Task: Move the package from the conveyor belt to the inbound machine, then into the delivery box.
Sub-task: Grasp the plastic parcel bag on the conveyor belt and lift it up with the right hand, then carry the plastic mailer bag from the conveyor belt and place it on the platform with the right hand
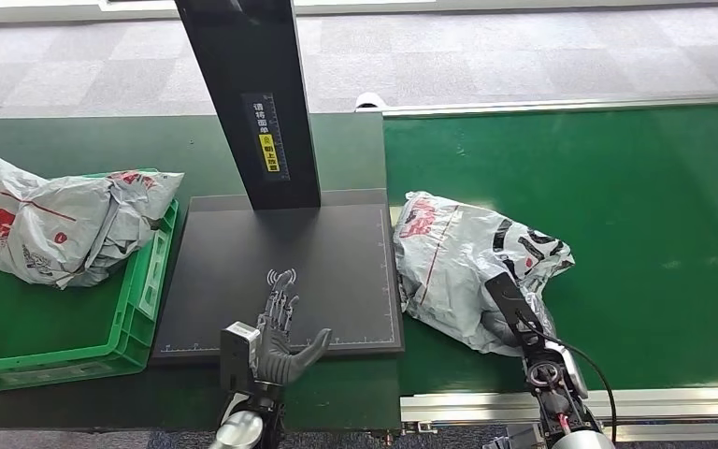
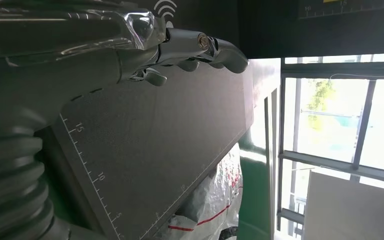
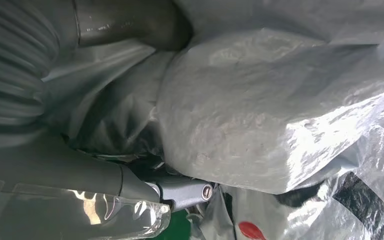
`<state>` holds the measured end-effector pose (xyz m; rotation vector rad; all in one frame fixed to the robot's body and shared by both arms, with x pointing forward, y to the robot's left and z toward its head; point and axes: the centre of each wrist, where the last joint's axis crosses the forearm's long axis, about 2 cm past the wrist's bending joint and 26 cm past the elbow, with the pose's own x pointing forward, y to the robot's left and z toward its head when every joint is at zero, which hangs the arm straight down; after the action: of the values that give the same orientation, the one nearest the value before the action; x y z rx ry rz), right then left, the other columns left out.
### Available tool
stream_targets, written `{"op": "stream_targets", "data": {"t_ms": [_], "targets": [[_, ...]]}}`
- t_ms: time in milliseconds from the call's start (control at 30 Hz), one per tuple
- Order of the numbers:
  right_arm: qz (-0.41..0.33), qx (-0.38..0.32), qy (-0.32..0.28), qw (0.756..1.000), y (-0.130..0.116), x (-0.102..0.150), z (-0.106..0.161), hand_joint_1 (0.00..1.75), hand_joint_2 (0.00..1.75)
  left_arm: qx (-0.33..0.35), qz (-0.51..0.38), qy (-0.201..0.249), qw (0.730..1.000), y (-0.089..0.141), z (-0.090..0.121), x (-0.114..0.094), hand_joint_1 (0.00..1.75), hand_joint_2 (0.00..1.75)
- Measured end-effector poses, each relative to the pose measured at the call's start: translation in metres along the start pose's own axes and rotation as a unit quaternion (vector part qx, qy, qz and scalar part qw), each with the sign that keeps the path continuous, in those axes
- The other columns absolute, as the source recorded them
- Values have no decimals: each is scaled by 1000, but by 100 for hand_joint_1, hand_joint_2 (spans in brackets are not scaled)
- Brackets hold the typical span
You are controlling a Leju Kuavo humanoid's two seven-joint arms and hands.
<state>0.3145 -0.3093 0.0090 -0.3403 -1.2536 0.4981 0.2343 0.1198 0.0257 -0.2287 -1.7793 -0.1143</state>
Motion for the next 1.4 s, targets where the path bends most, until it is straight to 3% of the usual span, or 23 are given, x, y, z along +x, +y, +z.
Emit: {"op": "stream_targets", "data": {"t_ms": [267, 500, 667, 800, 1000, 1100, 1200, 1400], "targets": [[-3, 10, -20, 1000, 11, 12, -6, 175, 175, 3, -2, 0, 1000, 1, 0, 0, 0, 175], [9, -81, -117, 990, 8, 24, -1, 175, 175, 16, -12, -20, 1000, 8, -1, 6, 0, 175], [-3, -179, -216, 960, -12, 55, 21, 175, 175, 39, -18, -58, 997, 21, -8, 20, 0, 175], [-28, -276, -297, 914, -27, 75, 54, 175, 175, 68, -26, -94, 993, 32, -10, 35, 0, 175], [-76, -321, -346, 878, -38, 92, 99, 175, 175, 114, -35, -132, 984, 52, -8, 53, 0, 175], [-98, -292, -357, 882, -38, 98, 104, 175, 175, 130, -47, -142, 980, 58, -7, 57, 0, 175], [-157, -194, -350, 903, -23, 105, 96, 175, 175, 152, -58, -148, 976, 68, -7, 60, 0, 175], [-232, 7, -306, 923, 56, 118, 66, 175, 175, 176, -69, -151, 970, 79, -14, 61, 0, 175]]}}
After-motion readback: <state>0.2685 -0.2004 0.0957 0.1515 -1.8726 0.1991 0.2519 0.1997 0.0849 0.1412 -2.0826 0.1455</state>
